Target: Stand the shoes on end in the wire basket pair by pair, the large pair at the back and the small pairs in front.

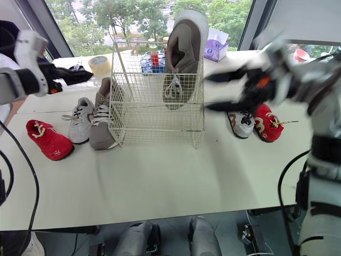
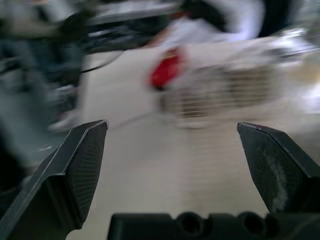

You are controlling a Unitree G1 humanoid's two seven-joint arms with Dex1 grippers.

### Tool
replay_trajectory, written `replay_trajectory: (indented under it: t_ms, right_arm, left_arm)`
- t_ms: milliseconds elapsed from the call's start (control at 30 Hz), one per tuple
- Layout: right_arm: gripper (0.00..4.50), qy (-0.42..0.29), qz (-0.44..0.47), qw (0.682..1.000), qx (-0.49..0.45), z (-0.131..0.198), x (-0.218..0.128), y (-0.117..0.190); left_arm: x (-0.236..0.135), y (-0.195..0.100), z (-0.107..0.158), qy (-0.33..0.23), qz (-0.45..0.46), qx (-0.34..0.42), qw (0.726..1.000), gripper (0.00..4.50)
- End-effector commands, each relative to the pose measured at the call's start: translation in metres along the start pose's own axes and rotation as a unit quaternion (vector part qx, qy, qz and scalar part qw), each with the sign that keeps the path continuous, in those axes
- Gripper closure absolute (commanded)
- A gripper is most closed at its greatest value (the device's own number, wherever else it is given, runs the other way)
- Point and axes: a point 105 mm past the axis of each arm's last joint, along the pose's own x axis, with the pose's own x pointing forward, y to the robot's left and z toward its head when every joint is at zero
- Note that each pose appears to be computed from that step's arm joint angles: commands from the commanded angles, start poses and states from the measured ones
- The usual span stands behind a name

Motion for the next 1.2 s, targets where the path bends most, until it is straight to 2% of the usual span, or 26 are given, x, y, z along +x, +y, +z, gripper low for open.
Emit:
replay_trajectory:
  t_ms: [33, 167, 267, 533, 633, 767, 800, 867, 967, 1067, 1100, 1200]
  right_arm:
    - [0.00, 0.017, -0.019, 0.999, -0.029, -0.002, 0.011, 0.015]
    - [0.00, 0.027, -0.060, 0.998, -0.017, -0.014, 0.017, 0.013]
    - [0.00, 0.031, -0.083, 0.996, -0.010, -0.020, 0.019, 0.012]
    - [0.00, 0.013, -0.126, 0.992, -0.020, -0.018, 0.023, 0.002]
    - [0.00, 0.011, -0.145, 0.989, -0.023, -0.018, 0.023, -0.003]
    - [0.00, 0.001, -0.163, 0.986, -0.023, -0.017, 0.020, -0.011]
    - [0.00, -0.001, -0.165, 0.986, -0.023, -0.016, 0.020, -0.013]
    - [0.00, -0.008, -0.166, 0.986, -0.021, -0.015, 0.021, -0.014]
    - [0.00, -0.016, -0.165, 0.986, -0.019, -0.012, 0.019, -0.014]
    - [0.00, -0.058, -0.173, 0.983, -0.020, 0.003, 0.010, -0.015]
    - [0.00, -0.082, -0.176, 0.981, -0.019, 0.012, 0.004, -0.015]
    - [0.00, -0.139, -0.189, 0.972, -0.015, 0.030, -0.013, -0.014]
  left_arm:
    - [0.013, 0.016, -0.003, 0.041, 0.021, 0.016, 0.999, 0.03]
    - [0.032, 0.024, -0.008, 0.076, 0.031, 0.031, 0.996, 0.03]
    - [0.044, 0.024, -0.008, 0.072, 0.035, 0.033, 0.996, 0.03]
    - [0.079, 0.014, -0.043, 0.106, 0.042, 0.044, 0.992, 0.03]
    - [0.087, 0.014, -0.053, 0.104, 0.053, 0.045, 0.992, 1.29]
    - [0.091, 0.012, -0.060, 0.096, 0.055, 0.015, 0.994, 3.20]
    - [0.092, 0.012, -0.059, 0.091, 0.056, 0.008, 0.994, 3.54]
    - [0.090, 0.013, -0.049, 0.061, 0.056, -0.020, 0.996, 4.02]
    - [0.076, 0.024, -0.011, -0.026, 0.077, -0.064, 0.995, 4.07]
    - [0.042, 0.041, 0.051, -0.170, 0.103, -0.112, 0.974, 4.07]
    - [0.024, 0.047, 0.077, -0.226, 0.123, -0.089, 0.962, 4.07]
    - [-0.015, 0.048, 0.125, -0.316, 0.130, -0.098, 0.935, 4.07]
